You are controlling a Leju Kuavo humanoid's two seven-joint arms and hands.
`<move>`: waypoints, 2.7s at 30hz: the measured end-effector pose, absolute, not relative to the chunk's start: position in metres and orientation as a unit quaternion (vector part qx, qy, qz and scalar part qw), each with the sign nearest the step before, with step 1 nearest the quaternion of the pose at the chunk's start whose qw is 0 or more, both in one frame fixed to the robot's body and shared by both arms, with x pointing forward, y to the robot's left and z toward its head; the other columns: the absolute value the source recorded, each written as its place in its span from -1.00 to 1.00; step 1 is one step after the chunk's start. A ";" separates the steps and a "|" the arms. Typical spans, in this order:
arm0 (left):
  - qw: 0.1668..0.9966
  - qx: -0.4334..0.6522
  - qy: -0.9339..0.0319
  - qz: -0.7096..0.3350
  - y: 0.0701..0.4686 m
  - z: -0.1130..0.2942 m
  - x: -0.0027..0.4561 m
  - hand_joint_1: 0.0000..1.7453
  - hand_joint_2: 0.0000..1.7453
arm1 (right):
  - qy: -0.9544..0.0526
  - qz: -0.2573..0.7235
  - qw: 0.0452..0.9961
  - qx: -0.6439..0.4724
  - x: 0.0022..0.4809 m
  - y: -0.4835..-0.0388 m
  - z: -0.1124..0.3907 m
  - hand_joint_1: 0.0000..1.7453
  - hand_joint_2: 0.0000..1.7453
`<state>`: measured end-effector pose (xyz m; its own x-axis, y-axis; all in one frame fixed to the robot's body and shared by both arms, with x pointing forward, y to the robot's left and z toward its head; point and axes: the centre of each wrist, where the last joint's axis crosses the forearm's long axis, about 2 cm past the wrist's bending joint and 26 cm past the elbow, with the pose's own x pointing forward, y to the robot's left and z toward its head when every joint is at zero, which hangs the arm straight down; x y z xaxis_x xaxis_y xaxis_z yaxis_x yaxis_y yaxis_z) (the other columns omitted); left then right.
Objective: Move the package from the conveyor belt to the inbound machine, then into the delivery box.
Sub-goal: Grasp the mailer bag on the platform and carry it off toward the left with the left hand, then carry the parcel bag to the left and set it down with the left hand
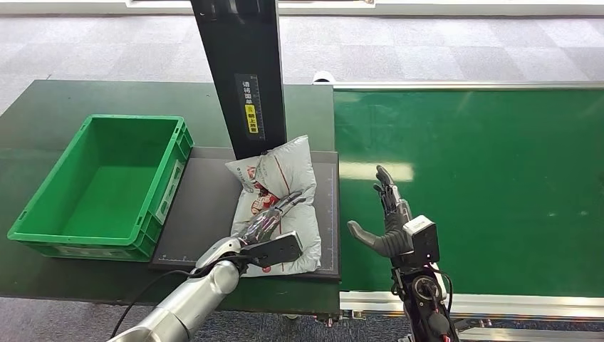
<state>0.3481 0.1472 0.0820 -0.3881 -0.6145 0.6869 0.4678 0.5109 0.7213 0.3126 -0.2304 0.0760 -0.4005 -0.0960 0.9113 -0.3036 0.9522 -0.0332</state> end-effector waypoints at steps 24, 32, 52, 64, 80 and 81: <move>0.544 0.032 -0.740 -0.396 0.155 0.077 0.337 1.00 1.00 | -0.821 0.076 0.549 0.137 0.305 -0.230 0.070 -1.00 1.00; 0.546 0.033 -0.751 -0.370 0.157 0.075 0.333 1.00 1.00 | -0.821 0.071 0.550 0.137 0.305 -0.231 0.069 -1.00 1.00; 0.483 0.067 -0.864 -0.125 0.170 0.094 0.326 1.00 1.00 | -0.821 0.048 0.551 0.139 0.305 -0.230 0.070 -1.00 1.00; 0.423 0.112 -0.898 -0.037 0.181 0.128 0.326 1.00 1.00 | -0.821 0.040 0.552 0.137 0.306 -0.229 0.070 -1.00 1.00; 0.198 0.324 -0.923 0.062 0.241 0.228 0.318 1.00 1.00 | -0.816 0.012 0.564 0.125 0.302 -0.233 0.061 -1.00 1.00; 0.182 0.353 -0.916 0.053 0.247 0.233 0.319 1.00 1.00 | -0.815 0.012 0.566 0.125 0.300 -0.233 0.059 -1.00 1.00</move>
<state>0.3193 0.2474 0.2328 -0.6839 -0.6278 0.3716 -0.6664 0.7449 0.0319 0.2999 -0.2326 0.0593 -0.3284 -0.1903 0.9252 -0.2166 0.9686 0.1224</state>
